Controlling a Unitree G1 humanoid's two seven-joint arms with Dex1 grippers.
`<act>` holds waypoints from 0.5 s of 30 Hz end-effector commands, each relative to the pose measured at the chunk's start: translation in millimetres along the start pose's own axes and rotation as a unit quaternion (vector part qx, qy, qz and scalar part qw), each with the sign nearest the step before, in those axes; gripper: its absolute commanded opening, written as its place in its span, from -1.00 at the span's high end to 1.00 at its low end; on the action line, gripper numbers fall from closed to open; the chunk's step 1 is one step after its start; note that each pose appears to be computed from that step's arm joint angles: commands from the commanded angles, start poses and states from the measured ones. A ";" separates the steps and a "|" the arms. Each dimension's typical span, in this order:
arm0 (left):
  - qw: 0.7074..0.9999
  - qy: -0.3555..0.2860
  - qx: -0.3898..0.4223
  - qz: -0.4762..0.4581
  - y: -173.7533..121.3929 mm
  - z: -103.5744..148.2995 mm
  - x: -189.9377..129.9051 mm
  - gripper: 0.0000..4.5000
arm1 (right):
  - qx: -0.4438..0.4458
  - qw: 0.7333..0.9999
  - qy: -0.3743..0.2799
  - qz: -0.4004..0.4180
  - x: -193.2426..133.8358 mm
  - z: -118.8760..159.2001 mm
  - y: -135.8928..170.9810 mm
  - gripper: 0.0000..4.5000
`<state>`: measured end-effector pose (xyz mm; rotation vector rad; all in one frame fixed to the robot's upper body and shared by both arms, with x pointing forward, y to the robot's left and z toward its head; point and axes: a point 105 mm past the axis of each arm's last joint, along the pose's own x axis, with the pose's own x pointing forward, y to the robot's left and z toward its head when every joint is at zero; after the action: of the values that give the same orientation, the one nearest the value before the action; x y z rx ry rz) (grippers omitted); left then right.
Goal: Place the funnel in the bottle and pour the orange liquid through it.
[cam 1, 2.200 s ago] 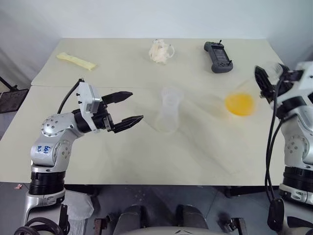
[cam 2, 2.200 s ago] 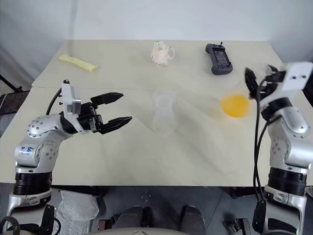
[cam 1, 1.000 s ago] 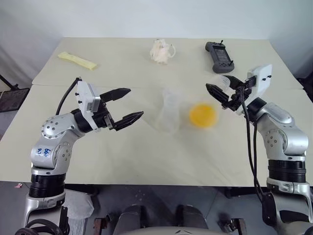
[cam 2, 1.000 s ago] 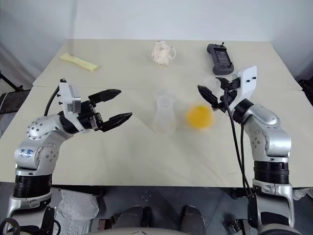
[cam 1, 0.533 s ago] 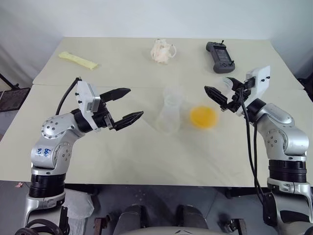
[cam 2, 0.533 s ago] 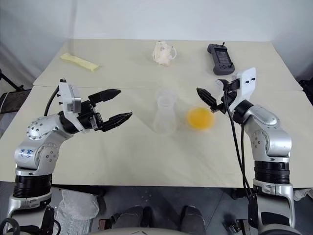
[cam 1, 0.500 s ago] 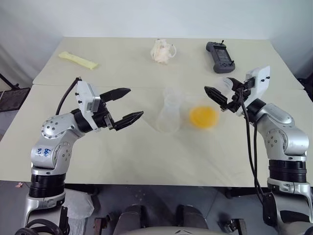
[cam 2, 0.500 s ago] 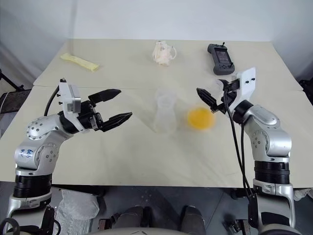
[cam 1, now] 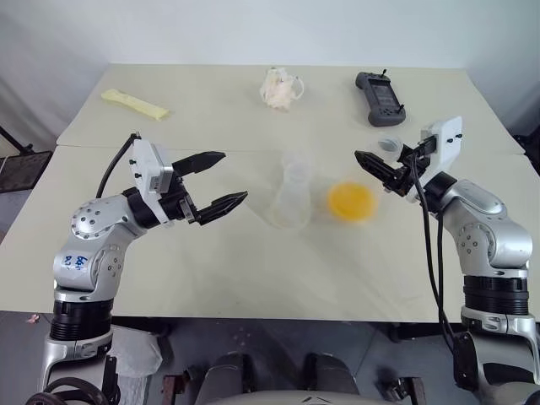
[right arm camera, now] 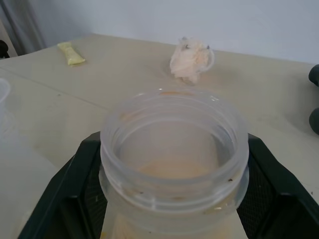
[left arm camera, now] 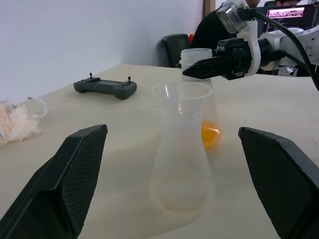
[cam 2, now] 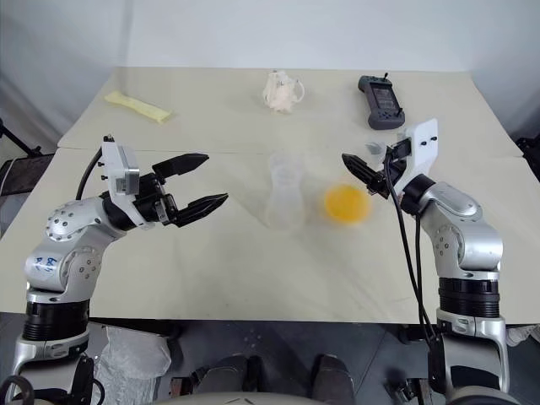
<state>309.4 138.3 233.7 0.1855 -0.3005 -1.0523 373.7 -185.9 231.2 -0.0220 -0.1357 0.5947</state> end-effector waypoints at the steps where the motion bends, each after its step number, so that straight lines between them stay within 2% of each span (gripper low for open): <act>1: 0.999 -0.021 0.028 -0.001 -0.9 15.8 0.0 -1.00 | -0.033 0.999 -0.034 0.016 -3.5 22.2 6.4 -0.25; 4: 0.999 -0.022 0.027 0.000 -0.3 15.8 -0.3 -1.00 | -0.085 0.994 -0.063 0.019 -3.3 37.4 11.0 -0.25; 5: 0.999 -0.022 0.027 0.001 -0.1 15.8 -0.3 -1.00 | -0.101 0.993 -0.058 0.010 -2.3 38.6 10.2 -0.25; 6: 0.999 -0.022 0.026 0.001 0.3 15.7 -0.3 -1.00 | -0.147 0.989 -0.020 -0.016 0.1 34.6 6.5 -0.25; 8: 0.999 -0.023 0.025 0.001 0.9 14.5 0.3 -1.00 | -0.198 0.980 -0.010 -0.002 6.7 41.2 16.9 -0.25; 12: 1.000 -0.022 0.019 -0.004 0.8 8.6 3.7 -1.00 | -0.372 0.927 -0.041 0.037 20.2 54.0 45.4 -0.25; 15: 1.000 -0.024 0.012 -0.004 1.2 4.7 4.8 -1.00 | -0.393 0.917 -0.056 0.046 31.1 51.2 55.4 -0.25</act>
<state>312.8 136.0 231.3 0.1636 -0.3124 -1.0579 366.5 -130.2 267.4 -0.7262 -0.3885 0.6207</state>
